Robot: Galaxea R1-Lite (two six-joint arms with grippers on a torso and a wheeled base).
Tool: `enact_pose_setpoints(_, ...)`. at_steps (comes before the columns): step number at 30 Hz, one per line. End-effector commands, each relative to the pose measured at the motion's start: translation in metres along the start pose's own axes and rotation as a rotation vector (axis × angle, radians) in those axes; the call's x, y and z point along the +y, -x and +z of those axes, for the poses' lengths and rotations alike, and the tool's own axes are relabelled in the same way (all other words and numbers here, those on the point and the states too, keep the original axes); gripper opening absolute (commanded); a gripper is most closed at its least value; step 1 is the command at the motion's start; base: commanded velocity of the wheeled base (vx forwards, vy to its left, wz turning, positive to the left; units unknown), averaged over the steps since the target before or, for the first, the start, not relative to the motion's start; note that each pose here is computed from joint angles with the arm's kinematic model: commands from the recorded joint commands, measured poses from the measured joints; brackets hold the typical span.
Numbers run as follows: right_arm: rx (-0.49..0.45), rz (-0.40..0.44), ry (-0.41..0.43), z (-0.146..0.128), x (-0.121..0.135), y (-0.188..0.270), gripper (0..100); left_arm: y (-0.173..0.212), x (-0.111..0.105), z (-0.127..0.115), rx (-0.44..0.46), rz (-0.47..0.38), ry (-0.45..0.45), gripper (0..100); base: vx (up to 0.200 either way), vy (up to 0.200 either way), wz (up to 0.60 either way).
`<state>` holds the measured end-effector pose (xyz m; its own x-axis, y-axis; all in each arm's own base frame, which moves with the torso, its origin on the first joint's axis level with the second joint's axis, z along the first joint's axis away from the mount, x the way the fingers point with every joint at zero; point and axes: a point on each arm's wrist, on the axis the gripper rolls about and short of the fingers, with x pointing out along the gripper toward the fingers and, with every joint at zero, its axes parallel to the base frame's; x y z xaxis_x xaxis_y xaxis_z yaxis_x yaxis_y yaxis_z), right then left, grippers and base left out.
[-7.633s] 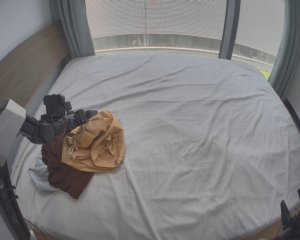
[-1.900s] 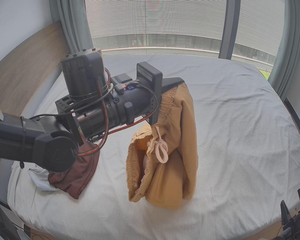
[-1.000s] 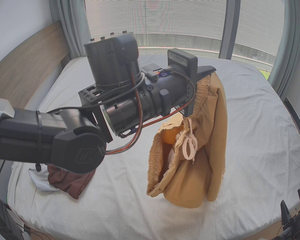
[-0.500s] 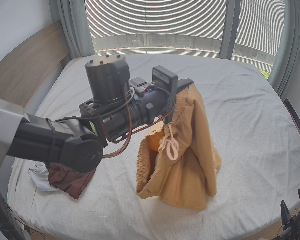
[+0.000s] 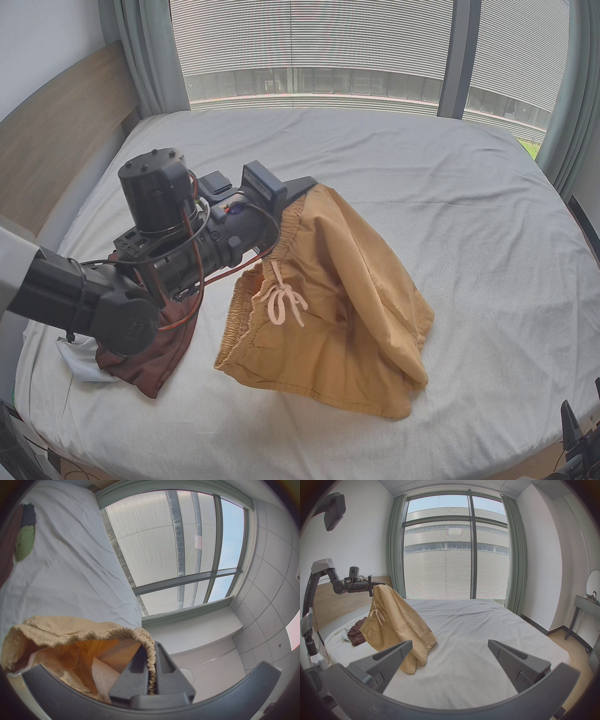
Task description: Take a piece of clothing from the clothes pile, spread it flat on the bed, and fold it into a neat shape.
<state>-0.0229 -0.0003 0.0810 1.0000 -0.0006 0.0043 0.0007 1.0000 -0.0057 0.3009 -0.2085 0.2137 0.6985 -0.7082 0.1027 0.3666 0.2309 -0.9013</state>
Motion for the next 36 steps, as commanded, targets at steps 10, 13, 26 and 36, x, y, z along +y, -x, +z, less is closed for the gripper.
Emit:
enact_pose_setpoints(10,0.001,-0.001,-0.003,-0.005,0.0,0.0,100,0.034,0.028,0.034,-0.093,0.041,-0.122,0,0.0,0.0,0.0)
enact_pose_setpoints(13,0.001,-0.001,-0.003,-0.005,0.0,0.0,100,0.043,0.038,0.036,-0.076,0.071,-0.136,0,0.0,0.0,0.0)
enact_pose_setpoints(26,0.001,0.002,0.0,-0.005,0.0,0.0,100,0.062,0.069,0.049,-0.041,0.142,-0.281,0,0.0,0.0,0.0)
enact_pose_setpoints(36,0.0,0.005,0.0,-0.005,0.0,0.0,100,0.066,0.106,0.052,-0.036,0.201,-0.393,0,0.0,0.0,0.0)
